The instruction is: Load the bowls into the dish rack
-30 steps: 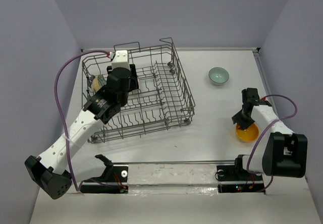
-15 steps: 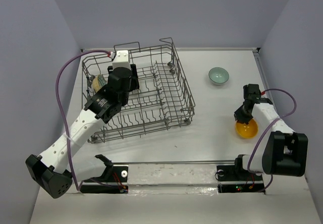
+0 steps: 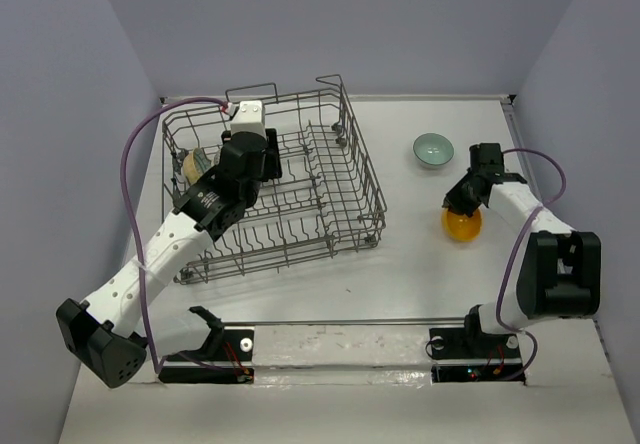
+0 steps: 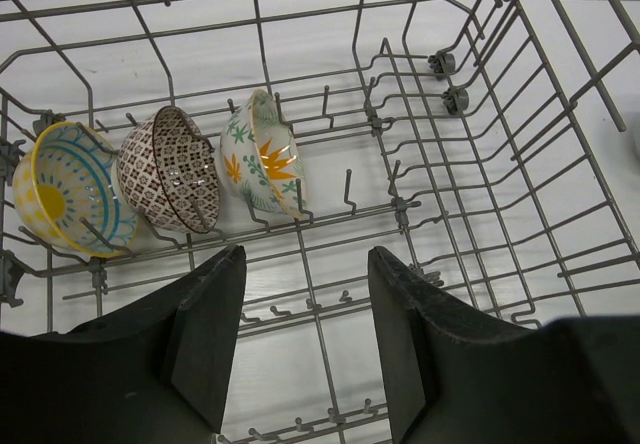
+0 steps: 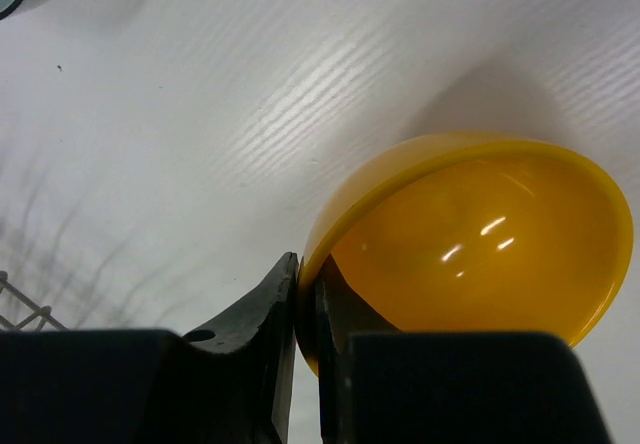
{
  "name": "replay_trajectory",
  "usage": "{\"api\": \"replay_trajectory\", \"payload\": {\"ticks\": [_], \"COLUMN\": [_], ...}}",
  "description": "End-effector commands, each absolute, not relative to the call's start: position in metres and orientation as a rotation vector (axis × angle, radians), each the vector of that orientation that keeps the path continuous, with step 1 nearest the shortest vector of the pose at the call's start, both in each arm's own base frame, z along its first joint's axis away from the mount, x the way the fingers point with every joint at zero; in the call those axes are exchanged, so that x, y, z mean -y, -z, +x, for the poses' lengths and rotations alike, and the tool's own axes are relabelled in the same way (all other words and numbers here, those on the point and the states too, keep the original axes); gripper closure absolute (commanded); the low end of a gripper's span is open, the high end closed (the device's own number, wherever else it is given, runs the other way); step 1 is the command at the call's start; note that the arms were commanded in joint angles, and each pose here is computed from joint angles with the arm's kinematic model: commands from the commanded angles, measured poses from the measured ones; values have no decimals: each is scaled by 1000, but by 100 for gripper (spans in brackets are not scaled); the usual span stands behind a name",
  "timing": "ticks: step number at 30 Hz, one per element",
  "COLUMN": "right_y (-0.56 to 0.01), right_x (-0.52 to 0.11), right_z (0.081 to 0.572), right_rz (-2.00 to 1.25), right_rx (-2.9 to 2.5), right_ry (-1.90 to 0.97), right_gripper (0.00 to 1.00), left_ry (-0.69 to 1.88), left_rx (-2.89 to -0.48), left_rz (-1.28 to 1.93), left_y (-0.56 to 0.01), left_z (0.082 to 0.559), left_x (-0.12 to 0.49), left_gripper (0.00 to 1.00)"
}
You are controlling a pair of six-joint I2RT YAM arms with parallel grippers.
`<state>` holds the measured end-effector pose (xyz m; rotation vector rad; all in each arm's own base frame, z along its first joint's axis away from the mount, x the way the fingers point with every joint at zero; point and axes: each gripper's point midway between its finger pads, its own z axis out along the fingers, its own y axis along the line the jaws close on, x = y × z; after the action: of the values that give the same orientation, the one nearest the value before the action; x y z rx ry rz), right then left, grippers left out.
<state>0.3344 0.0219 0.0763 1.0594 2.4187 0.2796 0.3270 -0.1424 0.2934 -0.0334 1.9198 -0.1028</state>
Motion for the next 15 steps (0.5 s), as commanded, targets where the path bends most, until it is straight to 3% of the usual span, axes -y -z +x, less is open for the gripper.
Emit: {"api": "replay_trajectory", "payload": {"ticks": [1,11,15], "right_y": [-92,-76,-77], "right_x": [-56,-78,-79], "right_z": [368,379,379], "right_rz": [971,915,900], "right_rx": [-2386,-2440,-2443], "right_ry": [-390,-417,-425], "right_gripper": [99,97,86], "left_ry": [168,210,233], "left_rx": [-1871,-1877,-1853], "left_rz": [-50,-21,-18], "left_y": [-310,-314,-330], "left_z": [332,331,329], "left_x": [152,161,166], "left_gripper": [39,39,40]}}
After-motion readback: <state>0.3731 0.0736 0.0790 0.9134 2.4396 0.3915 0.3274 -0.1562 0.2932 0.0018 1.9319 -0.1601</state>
